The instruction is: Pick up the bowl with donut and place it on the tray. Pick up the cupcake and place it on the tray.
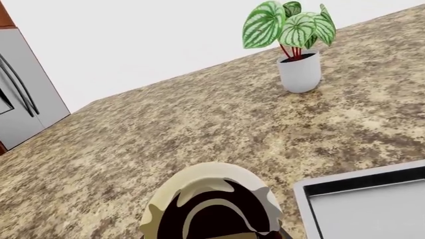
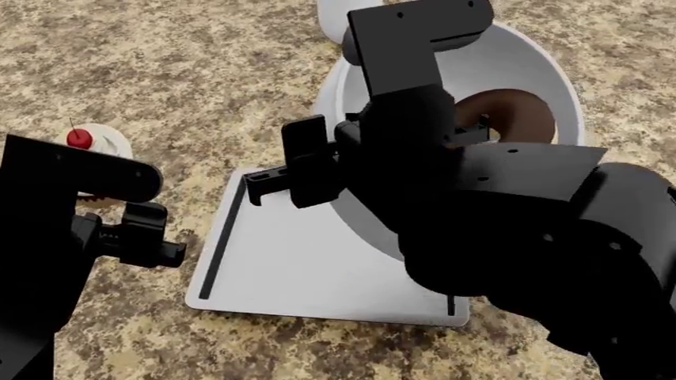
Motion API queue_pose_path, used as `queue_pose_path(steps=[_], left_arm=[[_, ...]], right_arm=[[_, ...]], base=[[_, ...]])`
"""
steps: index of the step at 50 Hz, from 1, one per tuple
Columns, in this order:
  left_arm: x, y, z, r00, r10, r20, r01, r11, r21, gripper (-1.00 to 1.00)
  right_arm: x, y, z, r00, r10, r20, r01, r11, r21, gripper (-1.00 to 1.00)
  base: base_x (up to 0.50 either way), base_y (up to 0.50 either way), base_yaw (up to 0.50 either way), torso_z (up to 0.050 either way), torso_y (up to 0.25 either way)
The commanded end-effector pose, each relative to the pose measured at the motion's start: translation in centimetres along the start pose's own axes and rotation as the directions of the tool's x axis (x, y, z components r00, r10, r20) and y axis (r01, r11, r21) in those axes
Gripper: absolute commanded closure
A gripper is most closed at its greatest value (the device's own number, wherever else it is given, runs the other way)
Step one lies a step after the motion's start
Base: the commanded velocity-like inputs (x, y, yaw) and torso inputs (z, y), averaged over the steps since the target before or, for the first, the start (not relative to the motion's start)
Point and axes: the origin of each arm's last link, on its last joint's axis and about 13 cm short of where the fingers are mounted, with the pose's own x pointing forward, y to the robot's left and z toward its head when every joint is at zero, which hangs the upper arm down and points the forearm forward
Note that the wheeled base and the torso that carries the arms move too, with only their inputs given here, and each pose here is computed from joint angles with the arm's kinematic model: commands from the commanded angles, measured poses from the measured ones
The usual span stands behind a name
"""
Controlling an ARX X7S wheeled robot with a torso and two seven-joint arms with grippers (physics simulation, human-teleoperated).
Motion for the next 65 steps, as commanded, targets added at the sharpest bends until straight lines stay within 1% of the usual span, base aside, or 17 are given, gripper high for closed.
queue_pose_path(steps=[1,3,6,7,10,18,19,20,22,28,30,33,43,55,65], left_arm=[[0.4,-0.2,-0.2,1.0,-0.026,0.002,0.026,0.999,-0.03,1.0],[0.4,-0.2,-0.2,1.0,-0.026,0.002,0.026,0.999,-0.03,1.0],[0.6,-0.2,-0.4,1.0,-0.023,-0.003,0.023,0.999,-0.031,1.0],[0.5,-0.2,-0.4,1.0,-0.024,-0.003,0.024,0.999,-0.031,1.0],[0.5,-0.3,-0.3,1.0,-0.027,-0.001,0.027,0.999,-0.029,1.0],[0.5,-0.3,-0.3,1.0,-0.027,0.0,0.027,0.999,-0.029,1.0],[0.5,-0.3,-0.4,1.0,-0.026,-0.002,0.026,0.999,-0.029,1.0],[0.6,-0.3,-0.4,1.0,-0.025,-0.004,0.025,0.999,-0.029,1.0],[0.6,-0.4,-0.3,1.0,-0.028,-0.003,0.028,0.999,-0.028,1.0],[0.6,-0.4,-0.3,1.0,-0.03,-0.002,0.03,0.999,-0.029,1.0],[0.6,-0.5,-0.4,0.999,-0.031,-0.004,0.031,0.999,-0.025,1.0],[0.6,-0.6,-0.4,0.999,-0.033,-0.004,0.032,0.999,-0.026,1.0],[0.8,-0.5,-0.6,0.999,-0.033,-0.008,0.033,0.999,-0.03,1.0],[0.9,-0.6,-0.7,0.999,-0.036,-0.011,0.036,0.999,-0.03,1.0],[0.9,-0.5,-0.6,0.999,-0.034,-0.01,0.034,0.999,-0.03,1.0]], right_arm=[[2.0,-0.9,0.9,0.998,-0.036,-0.043,0.039,0.997,0.06,1.0],[2.0,-0.9,0.9,0.998,-0.036,-0.043,0.039,0.997,0.06,1.0],[1.9,-0.9,0.8,0.991,-0.084,-0.103,0.083,0.996,-0.012,1.0],[1.8,-0.9,0.8,0.991,-0.084,-0.108,0.082,0.996,-0.02,1.0],[1.5,-0.6,1.1,0.985,-0.106,-0.137,0.095,0.992,-0.085,1.0],[1.5,-0.5,1.1,0.985,-0.097,-0.143,0.084,0.992,-0.091,1.0],[1.2,0.0,1.3,0.983,-0.087,-0.163,0.065,0.989,-0.136,1.0],[0.7,0.4,1.7,0.987,-0.044,-0.153,0.024,0.991,-0.133,1.0],[0.4,0.6,1.9,0.989,-0.021,-0.145,0.002,0.992,-0.127,1.0],[0.3,0.6,2.0,0.99,-0.005,-0.139,-0.011,0.993,-0.114,1.0],[0.3,0.7,2.2,0.991,0.02,-0.13,-0.028,0.998,-0.06,1.0],[0.3,0.7,2.3,0.992,0.04,-0.122,-0.045,0.998,-0.044,1.0],[1.5,0.6,1.5,0.989,0.053,-0.136,-0.057,0.998,-0.024,1.0],[2.4,0.2,0.5,0.986,0.025,-0.166,-0.034,0.998,-0.052,1.0],[2.6,0.2,0.3,0.985,0.029,-0.169,-0.037,0.998,-0.044,1.0]], base=[[0.0,0.0,0.0,0.0,0.0],[0.0,0.0,0.0,0.0,0.0],[0.0,0.0,0.0,0.0,0.0],[0.0,0.0,0.0,0.0,0.01],[0.0,0.0,0.0,0.0,0.0],[0.0,0.0,0.0,0.0,0.001],[0.0,0.0,0.0,0.0,0.0],[0.0,0.0,0.0,0.0,0.0],[0.0,0.0,0.0,0.005,0.0],[0.0,0.0,0.0,0.0,0.002],[0.0,0.0,0.0,0.0,0.0],[0.0,0.0,0.0,0.0,0.0],[0.0,0.0,0.0,0.0,0.001],[0.0,0.0,0.0,0.001,0.001],[0.0,0.0,0.0,0.0,0.001]])
